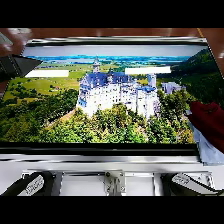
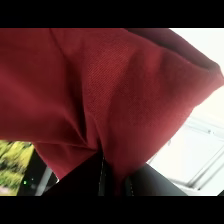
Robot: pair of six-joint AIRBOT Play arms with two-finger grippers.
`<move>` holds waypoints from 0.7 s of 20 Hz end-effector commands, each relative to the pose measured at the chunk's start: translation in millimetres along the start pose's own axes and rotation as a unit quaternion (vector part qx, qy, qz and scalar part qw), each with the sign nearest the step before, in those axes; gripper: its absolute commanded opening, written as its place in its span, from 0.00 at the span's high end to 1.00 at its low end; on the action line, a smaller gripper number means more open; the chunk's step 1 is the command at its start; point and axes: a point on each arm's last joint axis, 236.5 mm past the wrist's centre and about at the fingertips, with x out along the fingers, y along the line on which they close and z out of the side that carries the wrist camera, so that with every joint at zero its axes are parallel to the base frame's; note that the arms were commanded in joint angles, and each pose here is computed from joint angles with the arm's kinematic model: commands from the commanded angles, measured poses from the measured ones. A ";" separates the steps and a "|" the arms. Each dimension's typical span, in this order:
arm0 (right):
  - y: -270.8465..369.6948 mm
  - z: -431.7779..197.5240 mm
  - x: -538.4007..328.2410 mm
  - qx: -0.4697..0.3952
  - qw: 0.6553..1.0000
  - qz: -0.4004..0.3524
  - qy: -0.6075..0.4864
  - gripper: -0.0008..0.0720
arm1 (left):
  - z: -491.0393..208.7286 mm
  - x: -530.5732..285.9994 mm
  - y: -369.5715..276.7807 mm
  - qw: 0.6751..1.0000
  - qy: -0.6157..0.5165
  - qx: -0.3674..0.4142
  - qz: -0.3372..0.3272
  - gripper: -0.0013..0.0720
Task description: Fold the shirts.
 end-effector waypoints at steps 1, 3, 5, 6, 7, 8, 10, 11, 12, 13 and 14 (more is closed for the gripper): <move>-1.9 -2.8 53.9 0.015 1.000 -0.012 0.003 0.90 | 2.2 1.5 4.7 1.000 -0.005 0.009 0.012 0.93; -13.3 -3.4 69.9 0.011 0.999 -0.037 -0.001 0.89 | 5.1 1.6 7.3 1.000 -0.012 0.008 0.016 0.93; -33.7 6.2 68.5 0.033 0.996 -0.080 -0.024 0.80 | 5.3 1.6 7.2 1.000 -0.012 0.008 0.016 0.93; -41.2 7.1 67.0 0.034 0.994 -0.096 -0.026 0.48 | 5.9 1.6 7.8 1.000 -0.014 0.008 0.017 0.93; -44.9 4.9 66.3 0.029 0.994 -0.104 -0.021 0.13 | 7.3 1.5 8.6 1.000 -0.016 0.008 0.019 0.93; -46.4 0.1 66.0 0.019 0.994 -0.108 -0.010 0.06 | 9.2 1.4 9.8 1.000 -0.020 0.008 0.022 0.93; -49.6 -12.9 57.6 0.005 0.993 -0.115 0.021 0.06 | 9.8 1.5 10.6 0.999 -0.022 0.008 0.023 0.93; -51.1 -16.7 47.8 -0.002 0.993 -0.117 0.033 0.06 | 9.4 2.0 9.4 1.000 -0.021 0.009 0.021 0.93; -51.7 -17.6 35.1 -0.001 0.992 -0.117 0.037 0.06 | 8.7 2.9 8.6 1.000 -0.020 0.009 0.020 0.93; -48.3 -14.0 18.6 -0.001 0.994 -0.107 0.031 0.06 | 7.1 4.7 6.9 1.000 -0.017 0.011 0.019 0.93; -41.3 -6.6 0.3 -0.008 0.996 -0.090 0.015 0.06 | 4.2 6.3 7.9 1.000 -0.011 0.015 0.023 0.93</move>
